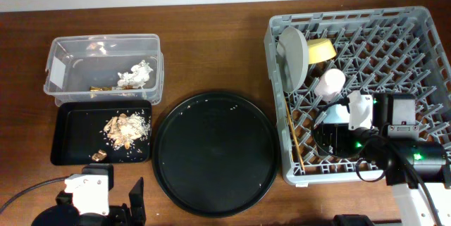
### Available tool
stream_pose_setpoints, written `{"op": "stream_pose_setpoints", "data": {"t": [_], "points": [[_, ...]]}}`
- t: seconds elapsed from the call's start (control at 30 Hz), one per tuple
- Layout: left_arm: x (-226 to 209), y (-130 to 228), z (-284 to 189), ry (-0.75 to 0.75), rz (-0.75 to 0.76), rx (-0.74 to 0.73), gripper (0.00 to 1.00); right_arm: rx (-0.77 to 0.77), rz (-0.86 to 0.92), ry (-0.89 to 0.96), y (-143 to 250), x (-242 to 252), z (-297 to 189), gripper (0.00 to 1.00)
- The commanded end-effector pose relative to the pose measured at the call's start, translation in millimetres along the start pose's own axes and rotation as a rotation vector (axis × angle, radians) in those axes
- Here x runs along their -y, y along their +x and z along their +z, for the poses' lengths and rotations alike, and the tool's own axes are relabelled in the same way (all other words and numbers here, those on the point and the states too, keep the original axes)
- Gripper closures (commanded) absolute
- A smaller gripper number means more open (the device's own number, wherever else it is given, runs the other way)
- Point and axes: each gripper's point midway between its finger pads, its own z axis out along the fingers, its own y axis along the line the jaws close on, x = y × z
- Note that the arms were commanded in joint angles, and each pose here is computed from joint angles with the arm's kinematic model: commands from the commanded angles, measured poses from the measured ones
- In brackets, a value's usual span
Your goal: Sort waste into correct bins and load items into the dishwasher rack
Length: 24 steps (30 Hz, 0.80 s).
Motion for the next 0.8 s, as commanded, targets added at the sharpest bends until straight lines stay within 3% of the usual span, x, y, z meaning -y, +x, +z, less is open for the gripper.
{"op": "stream_pose_setpoints", "data": {"t": [0.0, 0.07, 0.13, 0.33, 0.5, 0.77], "points": [[-1.5, 1.1, -0.7, -0.009, 0.017, 0.004, 0.01, 0.025, -0.026, 0.089, -5.2, 15.7, -0.6, 0.01], [-1.5, 1.1, -0.7, -0.009, 0.017, 0.004, 0.01, 0.166, -0.083, 0.089, -24.2, 11.6, -10.1, 0.01], [-1.5, 1.1, -0.7, -0.009, 0.017, 0.004, 0.01, 0.414, -0.178, 0.08, -45.8, 1.1, -17.9, 0.01], [-1.5, 1.1, -0.7, -0.009, 0.017, 0.004, 0.01, 0.867, -0.258, 0.079, -27.2, 2.1, -7.8, 0.01], [-1.5, 1.1, -0.7, -0.009, 0.017, 0.004, 0.01, 1.088, -0.293, 0.082, -15.5, 4.9, 2.1, 0.01], [-1.5, 1.1, -0.7, -0.009, 0.017, 0.004, 0.01, 1.007, -0.245, 0.095, -3.1, 17.2, 34.8, 0.01]]}}
